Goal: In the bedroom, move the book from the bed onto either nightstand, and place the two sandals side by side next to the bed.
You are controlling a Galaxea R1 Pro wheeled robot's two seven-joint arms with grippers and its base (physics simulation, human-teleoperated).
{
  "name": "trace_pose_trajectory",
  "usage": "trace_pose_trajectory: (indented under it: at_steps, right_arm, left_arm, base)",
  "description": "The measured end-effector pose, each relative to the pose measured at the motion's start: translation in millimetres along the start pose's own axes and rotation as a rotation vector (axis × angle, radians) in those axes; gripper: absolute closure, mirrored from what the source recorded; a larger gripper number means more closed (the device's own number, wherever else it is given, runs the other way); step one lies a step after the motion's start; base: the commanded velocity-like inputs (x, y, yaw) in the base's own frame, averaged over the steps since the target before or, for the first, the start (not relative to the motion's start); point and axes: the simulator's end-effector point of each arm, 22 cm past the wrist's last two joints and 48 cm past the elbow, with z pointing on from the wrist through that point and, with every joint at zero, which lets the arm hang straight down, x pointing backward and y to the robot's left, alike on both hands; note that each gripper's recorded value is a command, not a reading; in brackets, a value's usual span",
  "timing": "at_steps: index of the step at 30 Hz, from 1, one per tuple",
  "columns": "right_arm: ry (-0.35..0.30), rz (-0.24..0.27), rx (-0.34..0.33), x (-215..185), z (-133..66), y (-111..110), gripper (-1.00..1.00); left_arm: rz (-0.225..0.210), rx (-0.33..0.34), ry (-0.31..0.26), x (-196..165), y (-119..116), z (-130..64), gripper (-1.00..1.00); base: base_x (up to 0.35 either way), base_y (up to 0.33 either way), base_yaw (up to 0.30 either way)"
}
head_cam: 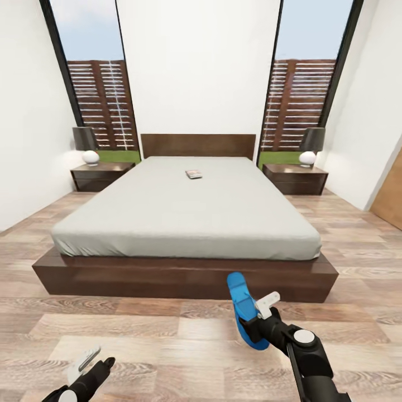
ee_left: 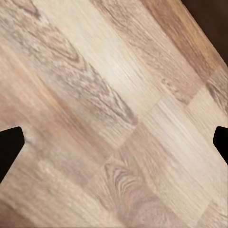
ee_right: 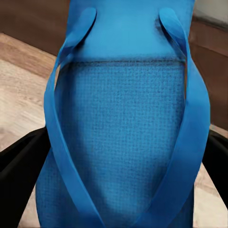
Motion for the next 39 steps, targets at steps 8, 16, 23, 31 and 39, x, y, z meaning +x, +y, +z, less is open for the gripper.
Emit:
trace_pose_trajectory:
  at_steps: [8,16,23,31,39]
  right_arm:
    - [-0.001,-0.001,0.0,0.0,0.0,0.2,1.0]
    - [-0.035,-0.04,-0.036,-33.6,5.1,16.2,1.0]
    - [-0.043,-0.049,-0.031,-40.2,5.5,14.7,1.0]
    - [-0.045,-0.051,-0.031,-41.2,5.5,14.6,1.0]
    - [-0.043,-0.051,-0.033,-40.5,5.6,15.5,1.0]
  left_arm:
    - [0.002,-0.002,0.0,0.3,0.4,0.1,-1.0]
    - [0.012,0.023,0.016,8.9,-9.8,1.7,-1.0]
    - [0.06,0.048,0.033,18.4,-25.2,2.5,-1.0]
    - [0.073,0.05,0.037,20.5,-28.0,2.7,-1.0]
    - [0.074,0.047,0.036,20.4,-27.3,2.7,-1.0]
  base:
    - [-0.001,0.323,0.293]
    - [0.067,0.323,0.293]
    - [0.153,0.31,0.293]
    - [0.18,0.294,0.293]
    - [0.178,0.29,0.293]
